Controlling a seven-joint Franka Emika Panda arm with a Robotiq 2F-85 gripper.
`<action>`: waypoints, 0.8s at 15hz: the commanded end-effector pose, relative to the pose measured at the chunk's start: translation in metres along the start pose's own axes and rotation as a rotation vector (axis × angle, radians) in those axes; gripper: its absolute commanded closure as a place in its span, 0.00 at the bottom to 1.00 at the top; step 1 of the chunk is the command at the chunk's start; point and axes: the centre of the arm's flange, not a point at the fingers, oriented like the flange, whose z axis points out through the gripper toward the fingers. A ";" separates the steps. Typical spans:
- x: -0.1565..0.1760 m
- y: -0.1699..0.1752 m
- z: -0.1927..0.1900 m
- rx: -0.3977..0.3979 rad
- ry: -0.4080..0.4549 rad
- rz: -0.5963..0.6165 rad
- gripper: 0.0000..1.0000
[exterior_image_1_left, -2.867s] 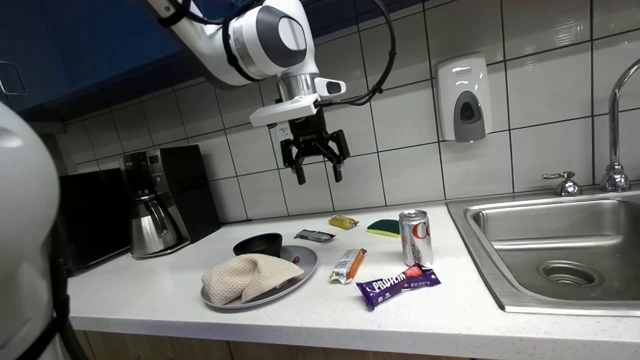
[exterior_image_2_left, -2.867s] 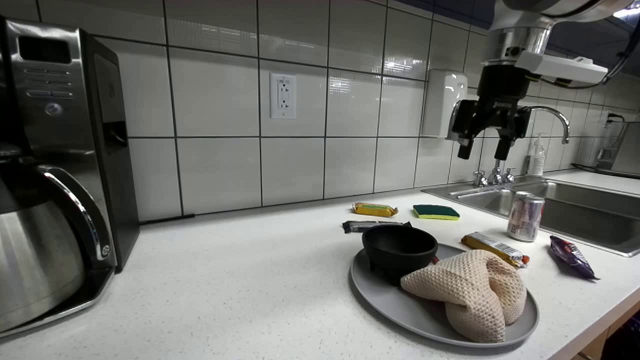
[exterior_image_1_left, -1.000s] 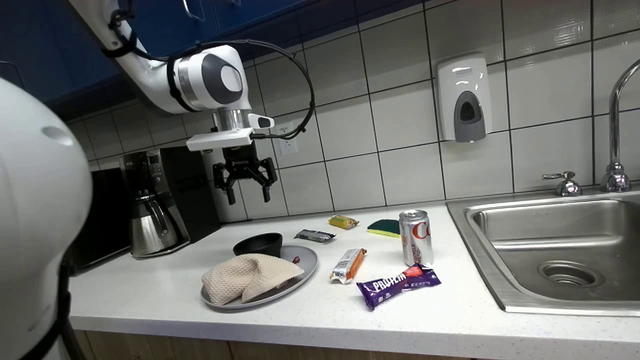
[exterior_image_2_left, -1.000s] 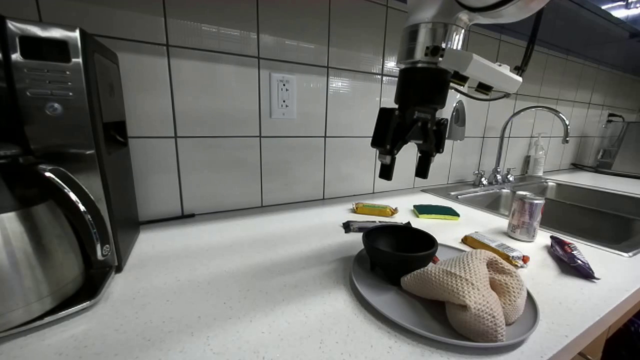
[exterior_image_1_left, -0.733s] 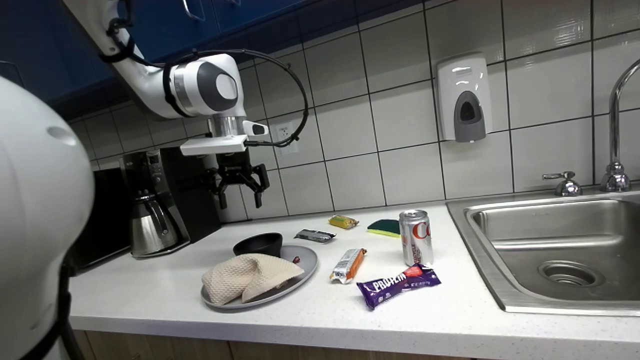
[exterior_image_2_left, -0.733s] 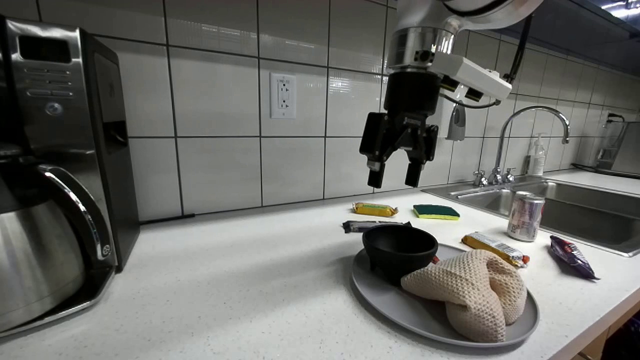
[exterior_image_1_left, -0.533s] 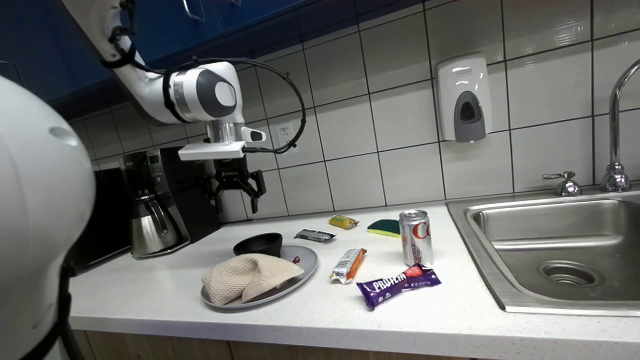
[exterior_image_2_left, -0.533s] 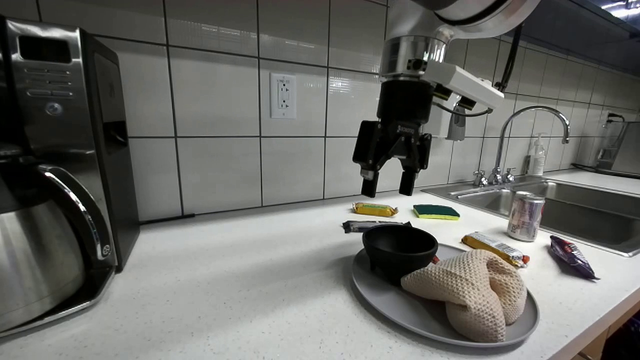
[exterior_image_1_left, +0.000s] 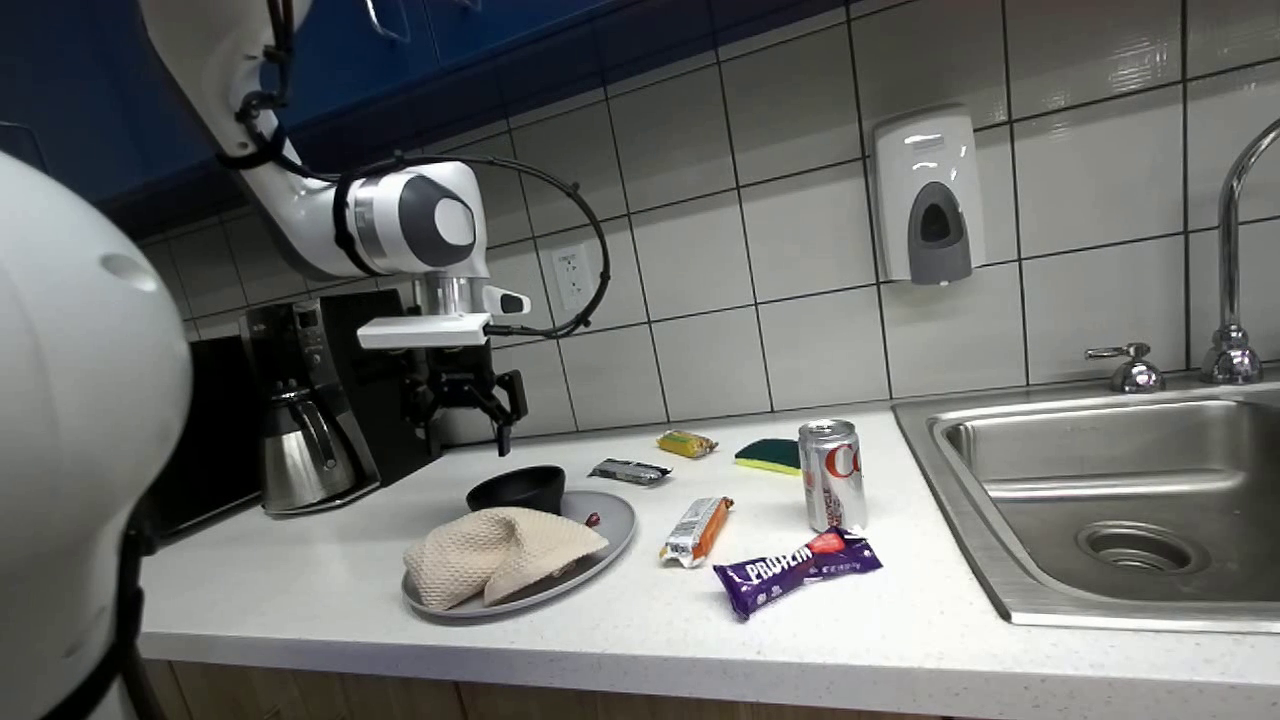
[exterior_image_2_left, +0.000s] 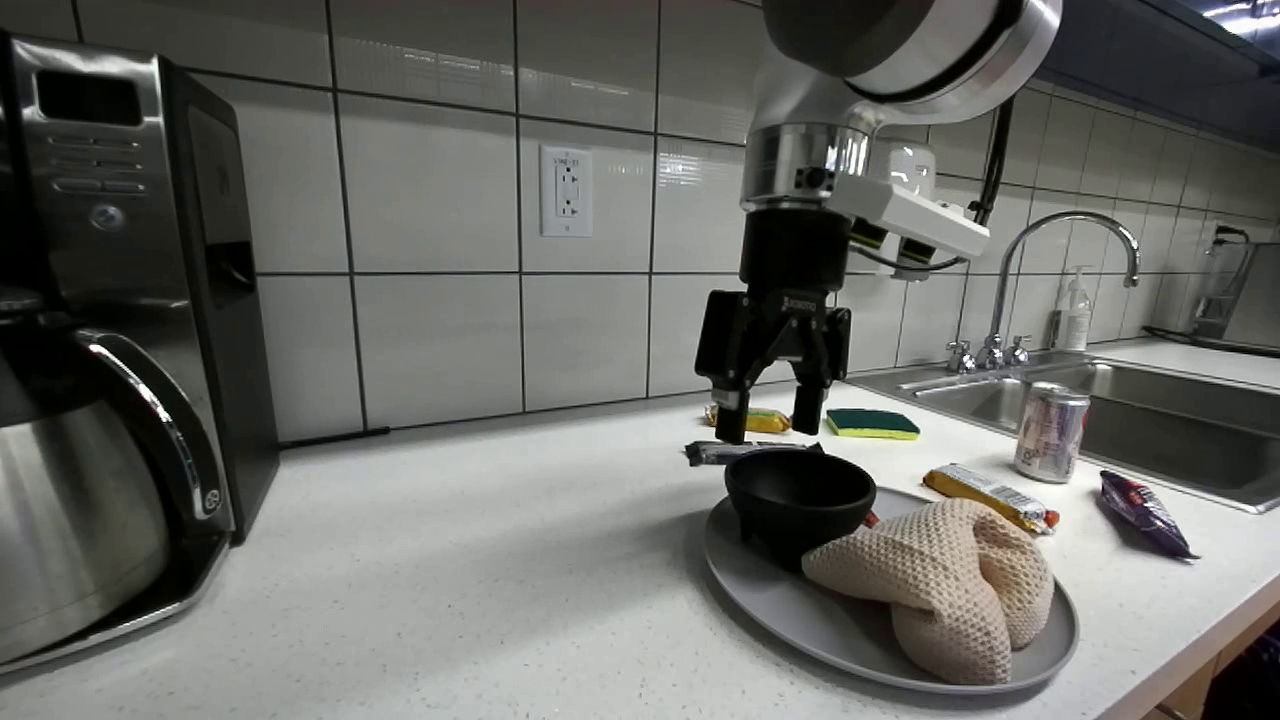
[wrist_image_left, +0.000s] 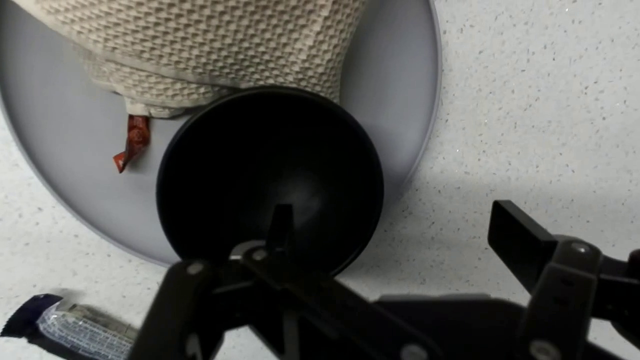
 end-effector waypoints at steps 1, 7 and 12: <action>0.001 0.000 0.000 0.000 0.000 0.000 0.00; 0.002 0.000 -0.001 0.001 0.003 0.000 0.00; 0.004 0.000 0.002 0.002 0.004 -0.007 0.00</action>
